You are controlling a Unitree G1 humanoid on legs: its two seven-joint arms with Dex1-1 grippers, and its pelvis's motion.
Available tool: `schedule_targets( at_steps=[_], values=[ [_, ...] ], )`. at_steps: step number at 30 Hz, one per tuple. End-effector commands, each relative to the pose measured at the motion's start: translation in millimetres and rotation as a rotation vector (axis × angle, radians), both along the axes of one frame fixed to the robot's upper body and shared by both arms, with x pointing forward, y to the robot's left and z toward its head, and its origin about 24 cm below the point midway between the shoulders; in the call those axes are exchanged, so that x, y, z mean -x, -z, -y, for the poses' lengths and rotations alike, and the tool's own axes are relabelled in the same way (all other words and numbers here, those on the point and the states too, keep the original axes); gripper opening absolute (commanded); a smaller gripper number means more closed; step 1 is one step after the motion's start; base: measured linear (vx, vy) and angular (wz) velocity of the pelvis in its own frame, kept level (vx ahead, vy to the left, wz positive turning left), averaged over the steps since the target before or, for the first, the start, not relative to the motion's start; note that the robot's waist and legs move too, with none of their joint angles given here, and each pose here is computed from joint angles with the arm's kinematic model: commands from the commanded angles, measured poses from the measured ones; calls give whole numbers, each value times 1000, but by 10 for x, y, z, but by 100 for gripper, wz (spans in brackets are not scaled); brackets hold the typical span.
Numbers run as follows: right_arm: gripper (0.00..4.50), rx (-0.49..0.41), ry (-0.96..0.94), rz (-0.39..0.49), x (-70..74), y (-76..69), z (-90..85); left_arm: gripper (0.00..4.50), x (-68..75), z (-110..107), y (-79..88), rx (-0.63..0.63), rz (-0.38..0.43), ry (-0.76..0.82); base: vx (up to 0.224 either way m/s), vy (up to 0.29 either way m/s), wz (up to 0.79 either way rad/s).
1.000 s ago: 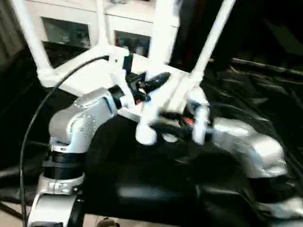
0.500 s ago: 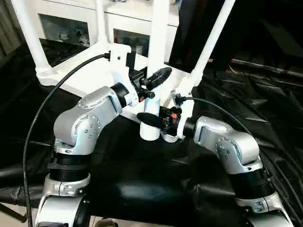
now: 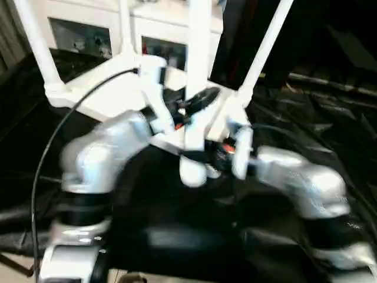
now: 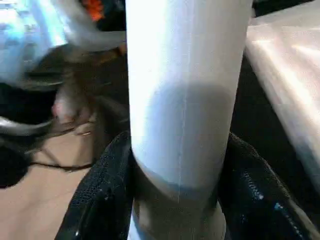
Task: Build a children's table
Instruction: Pick table leg
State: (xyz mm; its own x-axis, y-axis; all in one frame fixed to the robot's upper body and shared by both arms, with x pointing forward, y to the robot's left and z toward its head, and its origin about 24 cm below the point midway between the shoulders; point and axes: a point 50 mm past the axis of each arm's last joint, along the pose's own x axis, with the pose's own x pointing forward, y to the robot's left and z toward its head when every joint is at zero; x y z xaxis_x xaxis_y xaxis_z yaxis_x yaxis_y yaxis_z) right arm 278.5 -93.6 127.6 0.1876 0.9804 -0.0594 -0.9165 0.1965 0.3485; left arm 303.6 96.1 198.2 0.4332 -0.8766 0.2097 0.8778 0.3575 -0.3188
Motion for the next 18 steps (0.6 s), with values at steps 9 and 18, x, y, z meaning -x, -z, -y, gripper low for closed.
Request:
schedule_targets(
  at_steps=[9,18],
  values=[
    [190,-45,-122,33,90,-106,136,263,122,-142,-36,103,4,195,0,0,0],
    [190,-32,-130,60,86,-102,127,188,59,-133,-8,104,-5,145,0,0,0]
  ],
)
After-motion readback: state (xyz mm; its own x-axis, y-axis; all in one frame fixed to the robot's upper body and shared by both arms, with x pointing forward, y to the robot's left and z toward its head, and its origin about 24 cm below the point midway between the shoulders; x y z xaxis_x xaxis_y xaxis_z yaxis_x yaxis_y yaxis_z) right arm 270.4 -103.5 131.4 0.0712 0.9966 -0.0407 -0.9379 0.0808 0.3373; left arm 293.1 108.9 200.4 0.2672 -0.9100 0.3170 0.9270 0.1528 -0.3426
